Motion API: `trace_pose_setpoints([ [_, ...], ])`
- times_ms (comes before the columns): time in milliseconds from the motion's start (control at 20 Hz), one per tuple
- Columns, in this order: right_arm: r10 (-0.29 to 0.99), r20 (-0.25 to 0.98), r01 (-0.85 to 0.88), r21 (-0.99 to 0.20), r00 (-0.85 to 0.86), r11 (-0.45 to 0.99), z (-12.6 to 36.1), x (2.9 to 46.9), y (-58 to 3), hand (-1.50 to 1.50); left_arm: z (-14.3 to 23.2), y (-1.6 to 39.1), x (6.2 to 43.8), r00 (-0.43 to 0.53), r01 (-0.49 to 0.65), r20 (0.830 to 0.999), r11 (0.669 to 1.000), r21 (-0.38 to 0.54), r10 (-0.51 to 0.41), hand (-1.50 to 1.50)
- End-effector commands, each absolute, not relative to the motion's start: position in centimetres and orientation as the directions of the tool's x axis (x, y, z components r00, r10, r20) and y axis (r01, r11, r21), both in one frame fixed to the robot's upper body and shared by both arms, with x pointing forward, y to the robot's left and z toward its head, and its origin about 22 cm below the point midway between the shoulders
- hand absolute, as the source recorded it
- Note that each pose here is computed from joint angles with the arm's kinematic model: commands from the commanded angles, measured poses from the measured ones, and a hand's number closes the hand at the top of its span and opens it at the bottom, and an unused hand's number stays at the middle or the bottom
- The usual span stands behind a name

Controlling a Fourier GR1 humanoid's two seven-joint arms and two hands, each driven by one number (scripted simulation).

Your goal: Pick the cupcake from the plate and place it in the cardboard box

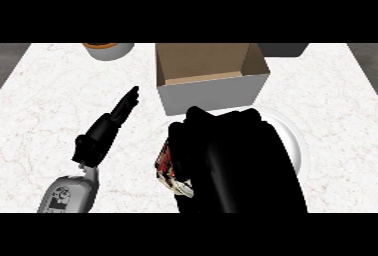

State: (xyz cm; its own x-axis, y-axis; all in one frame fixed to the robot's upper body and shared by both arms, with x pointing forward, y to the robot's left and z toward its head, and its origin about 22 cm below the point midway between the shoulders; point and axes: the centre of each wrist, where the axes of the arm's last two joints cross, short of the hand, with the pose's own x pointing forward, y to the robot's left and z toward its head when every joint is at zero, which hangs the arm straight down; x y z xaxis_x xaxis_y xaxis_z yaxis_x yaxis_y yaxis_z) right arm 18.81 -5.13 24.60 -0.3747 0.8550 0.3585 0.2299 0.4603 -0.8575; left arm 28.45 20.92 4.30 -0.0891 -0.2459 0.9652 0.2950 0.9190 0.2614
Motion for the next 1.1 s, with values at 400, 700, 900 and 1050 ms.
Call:
trace_pose_setpoints([
  [400, 0.847, 0.454, 0.220, -0.828, -0.278, 0.516, 28.0, 27.4, -3.2, 1.50, 5.5, 20.8, 29.1, -0.095, 0.304, 0.964, 0.915, 0.267, -0.250, 0.00],
  [700, 0.886, 0.404, 0.274, -0.847, -0.228, 0.457, 26.1, 32.2, -3.2, 1.50, 4.1, 19.3, 29.0, -0.091, 0.288, 0.959, 0.915, 0.283, -0.268, 0.00],
  [900, 0.912, 0.358, 0.249, -0.881, -0.202, 0.401, 25.9, 34.7, -4.8, 1.50, 3.4, 20.0, 28.3, -0.111, 0.285, 0.963, 0.920, 0.268, -0.246, 0.00],
  [1050, 0.925, 0.319, 0.236, -0.902, -0.205, 0.363, 21.5, 36.0, -4.3, 1.50, 4.0, 19.1, 29.8, -0.098, 0.296, 0.963, 0.917, 0.269, -0.251, 0.00],
])
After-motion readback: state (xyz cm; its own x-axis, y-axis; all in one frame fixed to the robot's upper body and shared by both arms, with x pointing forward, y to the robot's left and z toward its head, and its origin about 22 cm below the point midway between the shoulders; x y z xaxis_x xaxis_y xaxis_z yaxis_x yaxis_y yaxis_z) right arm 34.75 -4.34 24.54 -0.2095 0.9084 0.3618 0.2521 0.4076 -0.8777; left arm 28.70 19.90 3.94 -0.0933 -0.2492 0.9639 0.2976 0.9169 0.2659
